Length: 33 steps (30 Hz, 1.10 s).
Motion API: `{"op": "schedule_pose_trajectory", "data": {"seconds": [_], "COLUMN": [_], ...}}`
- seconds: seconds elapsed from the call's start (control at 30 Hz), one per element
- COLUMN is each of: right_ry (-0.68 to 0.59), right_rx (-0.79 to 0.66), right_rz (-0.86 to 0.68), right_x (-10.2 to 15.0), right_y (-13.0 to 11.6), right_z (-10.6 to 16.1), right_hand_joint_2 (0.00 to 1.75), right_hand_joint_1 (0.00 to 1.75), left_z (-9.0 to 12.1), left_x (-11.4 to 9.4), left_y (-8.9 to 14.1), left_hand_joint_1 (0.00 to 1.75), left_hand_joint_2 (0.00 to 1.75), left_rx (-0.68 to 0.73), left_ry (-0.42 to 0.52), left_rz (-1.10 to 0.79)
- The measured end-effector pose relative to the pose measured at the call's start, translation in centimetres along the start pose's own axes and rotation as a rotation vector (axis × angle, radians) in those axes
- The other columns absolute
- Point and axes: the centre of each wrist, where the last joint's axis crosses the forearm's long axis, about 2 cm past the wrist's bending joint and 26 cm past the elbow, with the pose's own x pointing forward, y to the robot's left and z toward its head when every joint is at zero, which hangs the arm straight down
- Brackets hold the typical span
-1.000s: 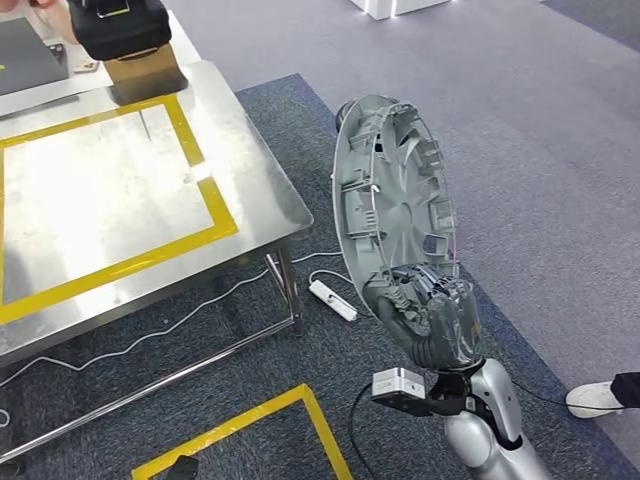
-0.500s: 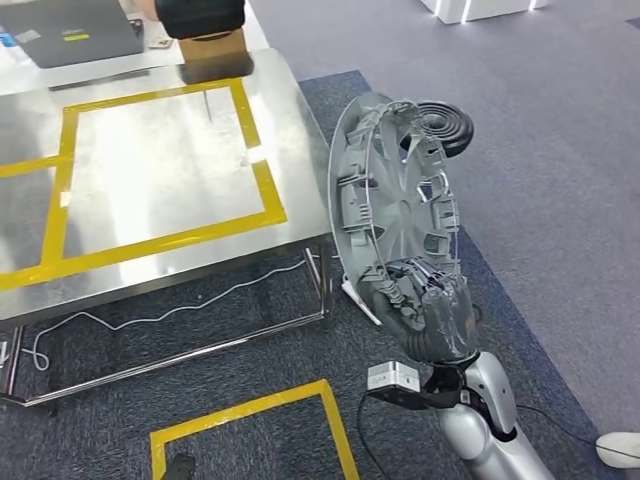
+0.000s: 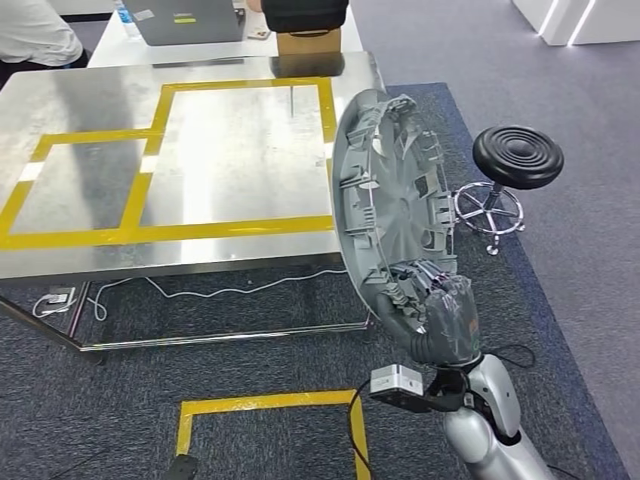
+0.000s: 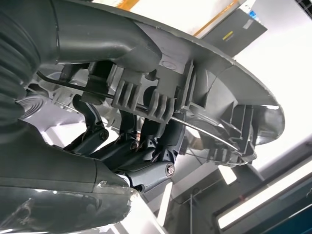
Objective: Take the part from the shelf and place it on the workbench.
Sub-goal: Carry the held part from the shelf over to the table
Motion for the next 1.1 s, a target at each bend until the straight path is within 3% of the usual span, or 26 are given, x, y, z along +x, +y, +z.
{"op": "schedule_pose_trajectory", "data": {"seconds": [1.1], "right_ry": [-0.002], "right_rx": [0.013], "right_rz": [-0.001], "right_x": [-0.02], "right_y": [0.04], "right_z": [-0.27], "right_hand_joint_2": [1.75], "right_hand_joint_1": [1.75], "left_z": [-0.06], "left_x": [-0.10], "left_y": [0.30], "left_hand_joint_1": [0.00], "left_hand_joint_2": [1.75], "left_rx": [0.007], "left_ry": [-0.001], "left_rz": [-0.001]}}
